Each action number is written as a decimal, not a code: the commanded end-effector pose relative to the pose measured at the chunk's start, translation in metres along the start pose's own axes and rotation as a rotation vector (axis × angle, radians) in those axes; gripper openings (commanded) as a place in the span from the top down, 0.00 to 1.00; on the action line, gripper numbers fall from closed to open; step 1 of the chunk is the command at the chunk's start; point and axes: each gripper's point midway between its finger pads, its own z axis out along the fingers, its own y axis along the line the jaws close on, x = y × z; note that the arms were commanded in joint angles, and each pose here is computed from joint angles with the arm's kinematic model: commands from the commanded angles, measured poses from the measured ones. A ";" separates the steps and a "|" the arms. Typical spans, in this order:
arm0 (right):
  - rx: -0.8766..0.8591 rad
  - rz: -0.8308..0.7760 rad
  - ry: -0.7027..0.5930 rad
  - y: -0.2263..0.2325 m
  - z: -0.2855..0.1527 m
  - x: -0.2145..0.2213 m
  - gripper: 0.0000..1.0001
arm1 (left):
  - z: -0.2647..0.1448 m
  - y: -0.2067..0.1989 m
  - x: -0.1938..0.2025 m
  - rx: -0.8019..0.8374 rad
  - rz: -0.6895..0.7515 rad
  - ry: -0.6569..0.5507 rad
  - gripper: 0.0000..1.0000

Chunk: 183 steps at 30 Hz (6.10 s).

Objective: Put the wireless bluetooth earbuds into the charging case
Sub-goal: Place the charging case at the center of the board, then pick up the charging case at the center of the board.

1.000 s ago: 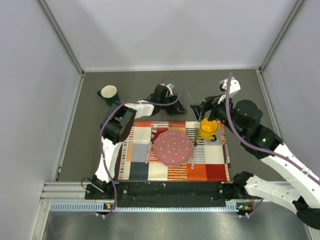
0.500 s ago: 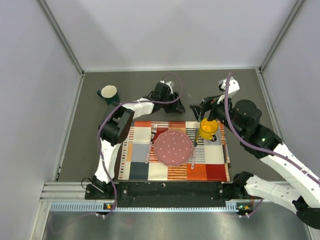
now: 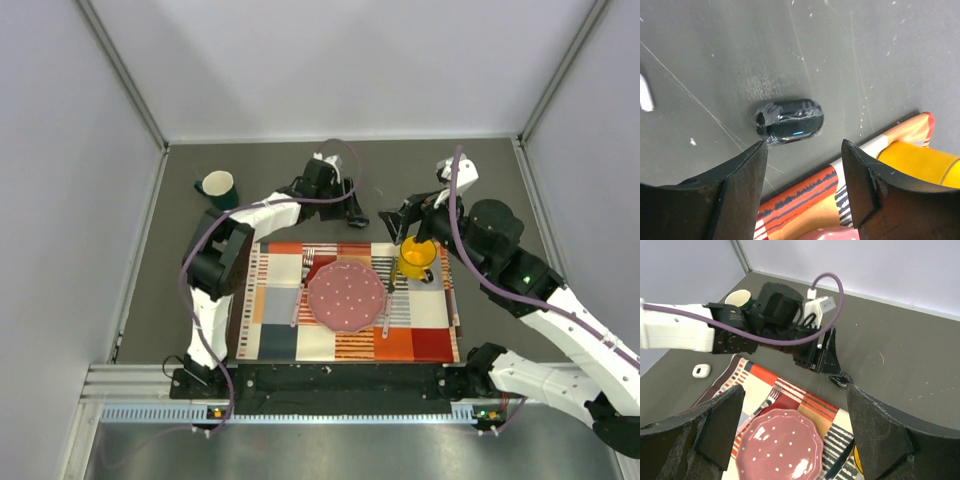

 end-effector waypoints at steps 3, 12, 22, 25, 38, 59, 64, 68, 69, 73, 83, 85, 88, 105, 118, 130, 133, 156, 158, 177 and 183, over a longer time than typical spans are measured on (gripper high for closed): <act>0.001 0.033 -0.055 0.001 -0.003 -0.022 0.17 | -0.074 -0.037 -0.059 -0.010 0.166 -0.199 0.30; 0.042 0.068 -0.039 -0.005 0.005 -0.011 0.17 | -0.204 -0.006 -0.064 -0.233 0.228 -0.469 0.28; -0.005 0.074 -0.022 0.004 0.012 -0.006 0.17 | -0.299 0.130 0.024 -0.748 -0.046 -0.534 0.01; -0.001 0.058 -0.006 0.003 0.014 0.000 0.17 | -0.305 0.146 0.043 -0.766 -0.083 -0.521 0.01; -0.062 -0.008 0.027 0.012 0.019 0.004 0.12 | -0.331 0.171 0.043 -0.725 0.568 -0.193 0.02; -0.055 -0.030 0.054 0.011 0.024 0.009 0.11 | -0.292 0.254 0.096 -0.389 0.658 0.405 0.11; -0.046 -0.045 0.049 0.008 0.022 0.008 0.11 | -0.286 0.272 0.102 -0.427 0.648 0.430 0.11; -0.041 -0.056 0.046 0.007 0.022 0.007 0.10 | -0.292 0.295 0.092 -0.538 0.643 0.415 0.12; -0.041 -0.057 0.046 0.007 0.022 0.007 0.10 | -0.291 0.297 0.086 -0.544 0.651 0.402 0.12; -0.037 -0.066 0.049 0.006 0.023 0.009 0.10 | -0.285 0.299 0.086 -0.491 0.670 0.416 0.13; -0.026 -0.076 0.047 0.003 0.025 0.009 0.09 | -0.268 0.298 0.089 -0.391 0.631 0.447 0.31; -0.025 -0.077 0.051 0.003 0.025 0.011 0.09 | -0.265 0.297 0.092 -0.368 0.616 0.455 0.33; -0.022 -0.077 0.051 0.002 0.025 0.011 0.09 | -0.264 0.290 0.094 -0.332 0.604 0.457 0.36; -0.033 -0.077 0.038 0.004 0.021 0.009 0.09 | -0.278 0.280 0.100 -0.355 0.623 0.431 0.36; -0.026 -0.090 0.033 0.002 0.019 0.008 0.08 | -0.277 0.295 0.104 -0.385 0.608 0.473 0.37; -0.021 -0.099 0.027 0.000 0.017 0.009 0.07 | -0.273 0.287 0.097 -0.346 0.603 0.448 1.00; -0.015 -0.094 0.025 -0.001 0.016 0.008 0.07 | -0.275 0.279 0.086 -0.326 0.627 0.409 1.00; -0.380 0.434 0.228 0.058 0.040 0.019 0.18 | -0.372 -0.017 0.014 0.293 1.337 -0.616 1.00; -0.435 0.459 0.224 0.067 0.042 0.016 0.22 | -0.366 -0.033 0.023 0.338 1.361 -0.616 1.00; -0.489 0.358 0.336 0.125 0.053 0.039 0.26 | -0.304 -0.089 0.040 0.340 1.403 -0.546 1.00; -0.439 0.326 0.387 0.124 0.057 0.056 0.28 | -0.296 -0.098 0.035 0.312 1.393 -0.561 1.00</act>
